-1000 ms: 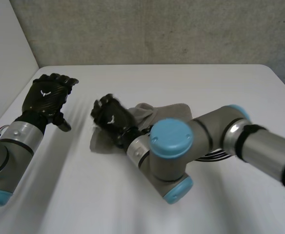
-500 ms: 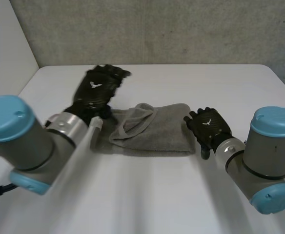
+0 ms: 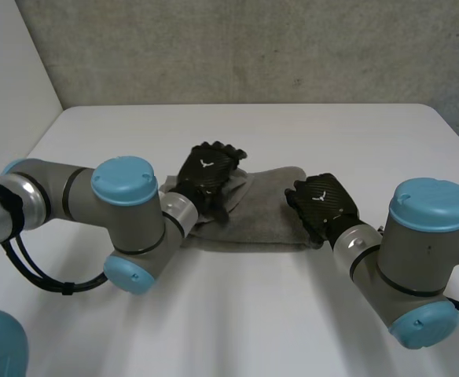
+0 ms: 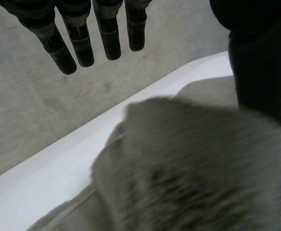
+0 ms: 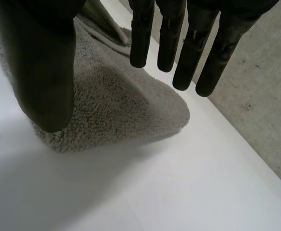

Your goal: Fold the towel.

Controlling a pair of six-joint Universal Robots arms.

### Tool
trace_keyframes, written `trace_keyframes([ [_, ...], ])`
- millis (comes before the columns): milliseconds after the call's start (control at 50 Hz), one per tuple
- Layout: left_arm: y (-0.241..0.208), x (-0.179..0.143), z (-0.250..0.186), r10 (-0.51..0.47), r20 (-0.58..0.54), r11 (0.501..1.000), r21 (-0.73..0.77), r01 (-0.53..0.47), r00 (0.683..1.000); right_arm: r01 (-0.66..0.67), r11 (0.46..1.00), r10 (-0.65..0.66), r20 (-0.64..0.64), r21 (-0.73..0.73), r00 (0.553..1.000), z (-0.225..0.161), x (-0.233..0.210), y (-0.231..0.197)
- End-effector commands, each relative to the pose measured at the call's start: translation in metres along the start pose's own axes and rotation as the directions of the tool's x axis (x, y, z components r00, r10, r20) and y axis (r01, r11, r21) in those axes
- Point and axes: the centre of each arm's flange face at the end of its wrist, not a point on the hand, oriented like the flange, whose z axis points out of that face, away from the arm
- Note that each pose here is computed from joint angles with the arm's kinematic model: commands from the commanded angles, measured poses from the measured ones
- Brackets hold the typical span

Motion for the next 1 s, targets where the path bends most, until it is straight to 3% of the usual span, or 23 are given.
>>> trace_keyframes([
  [20, 0.002, -0.025, 0.004, 0.026, 0.126, 1.0, -0.015, -0.024, 0.992, 0.001, 1.0, -0.001, 0.032, -0.007, 0.999, 0.005, -0.014, 0.005],
  [340, 0.03, -0.085, -0.007, 0.037, 0.298, 0.991, -0.135, 0.004, 0.954, 0.009, 1.0, -0.008, 0.053, -0.023, 0.999, 0.006, -0.025, 0.012],
  [880, 0.024, -0.066, -0.073, 0.028, 0.274, 0.973, -0.227, 0.036, 0.961, 0.031, 0.994, -0.034, -0.023, -0.108, 0.999, 0.008, -0.008, 0.026],
  [1000, 0.005, -0.062, -0.091, 0.024, 0.267, 0.98, -0.199, 0.031, 0.963, 0.112, 0.98, -0.116, -0.015, -0.163, 0.993, -0.009, 0.012, 0.02],
])
